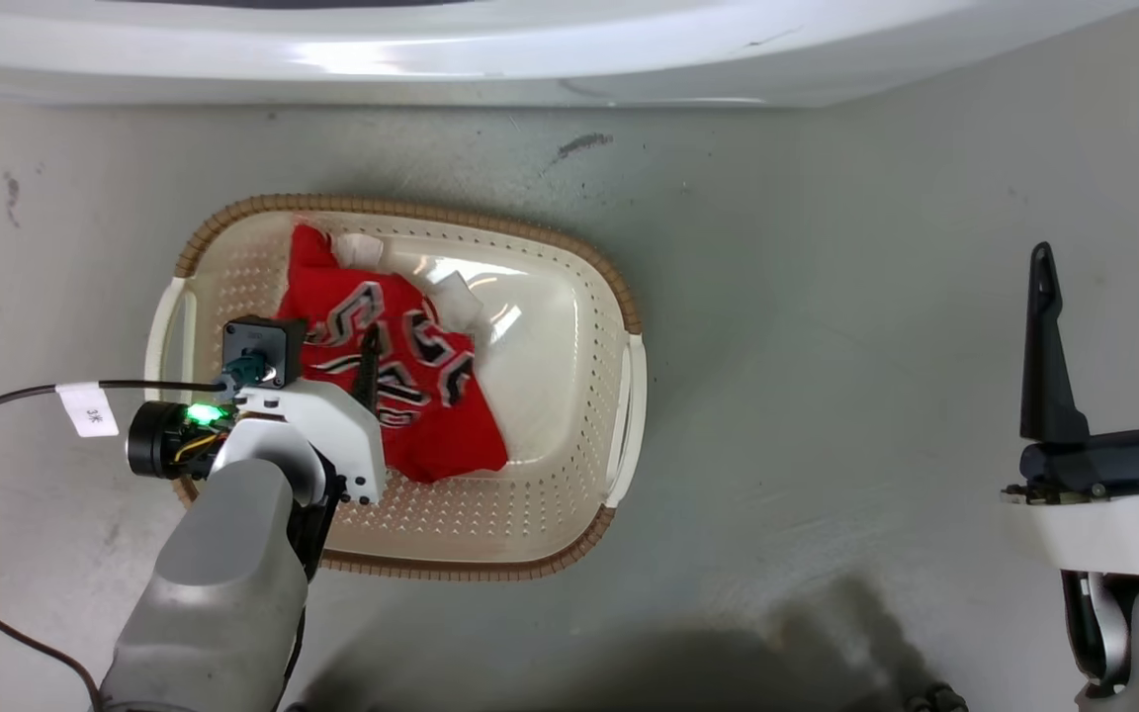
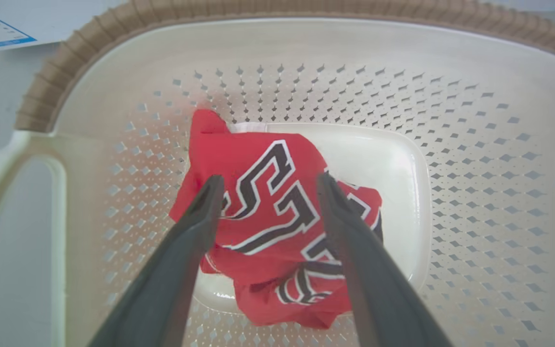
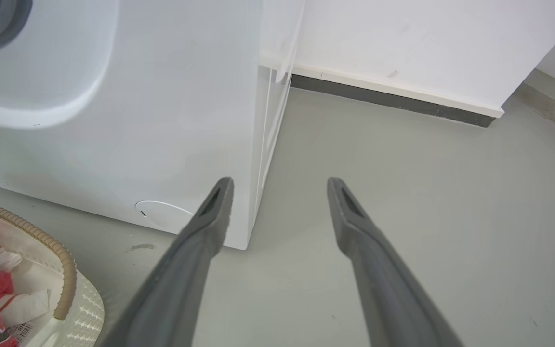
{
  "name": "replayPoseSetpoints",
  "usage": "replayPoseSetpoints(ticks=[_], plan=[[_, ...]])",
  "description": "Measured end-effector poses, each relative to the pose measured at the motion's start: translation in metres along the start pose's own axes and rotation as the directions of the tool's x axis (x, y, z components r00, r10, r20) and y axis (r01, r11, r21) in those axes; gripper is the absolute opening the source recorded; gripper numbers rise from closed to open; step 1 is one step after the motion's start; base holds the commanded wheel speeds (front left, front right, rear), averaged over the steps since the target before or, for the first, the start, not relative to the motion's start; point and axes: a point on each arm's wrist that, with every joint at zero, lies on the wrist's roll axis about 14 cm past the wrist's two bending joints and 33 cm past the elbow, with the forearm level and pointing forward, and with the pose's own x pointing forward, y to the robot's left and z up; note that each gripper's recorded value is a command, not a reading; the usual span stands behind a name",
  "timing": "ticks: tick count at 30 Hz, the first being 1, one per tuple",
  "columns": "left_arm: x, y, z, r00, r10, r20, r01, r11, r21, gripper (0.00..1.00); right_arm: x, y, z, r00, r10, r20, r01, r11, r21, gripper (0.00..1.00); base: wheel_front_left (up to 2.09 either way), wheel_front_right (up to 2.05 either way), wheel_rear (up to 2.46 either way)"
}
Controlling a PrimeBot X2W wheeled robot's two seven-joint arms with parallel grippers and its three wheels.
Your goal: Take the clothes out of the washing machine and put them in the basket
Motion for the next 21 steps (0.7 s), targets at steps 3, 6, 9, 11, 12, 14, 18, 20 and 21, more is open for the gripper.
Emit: replayPoseSetpoints(ticks=[3,6,9,11,12,14,18,20,21], plan=[[-0.008,-0.003,0.010,0.999,-0.013,0.033,0.013,1.000,0.005,1.00,0.001,0.002,0.012,1.000,0.006,0.029,-0.006,1.000,0.004,1.00,0.00,0.00,0.00],[-0.021,-0.017,0.015,0.996,-0.071,0.054,0.069,0.997,0.037,1.00,-0.002,0.002,0.024,0.999,0.006,0.053,-0.007,1.000,0.010,1.00,0.00,0.00,0.00],[-0.035,-0.027,0.026,0.991,-0.096,0.095,0.093,0.995,0.035,1.00,-0.006,0.002,0.039,0.996,0.006,0.083,-0.008,1.000,0.019,1.00,0.00,0.00,0.00],[-0.045,-0.029,0.036,0.986,-0.102,0.135,0.099,0.995,0.028,1.00,-0.010,0.003,0.049,0.995,0.009,0.104,-0.011,1.000,0.022,1.00,0.00,0.00,0.00],[-0.050,-0.031,0.041,0.982,-0.110,0.154,0.107,0.994,0.026,1.00,-0.011,0.003,0.054,0.993,0.006,0.115,-0.010,1.000,0.028,1.00,0.00,0.00,0.00],[-0.061,-0.036,0.048,0.975,-0.124,0.184,0.121,0.992,0.025,1.00,-0.016,0.000,0.064,0.991,-0.005,0.137,-0.001,0.999,0.044,1.00,0.00,0.00,0.00],[-0.078,-0.041,0.067,0.956,-0.152,0.251,0.143,0.988,0.054,1.00,-0.026,-0.001,0.078,0.987,-0.006,0.161,-0.002,0.999,0.051,1.00,0.00,0.00,0.00],[-0.085,-0.040,0.081,0.943,-0.158,0.292,0.145,0.987,0.064,1.00,-0.032,-0.003,0.084,0.985,-0.016,0.175,0.006,0.998,0.057,1.00,0.00,0.00,0.00],[-0.088,-0.038,0.088,0.937,-0.158,0.311,0.144,0.987,0.070,1.00,-0.035,-0.006,0.087,0.983,-0.023,0.180,0.013,0.998,0.058,1.00,0.00,0.00,0.00]])
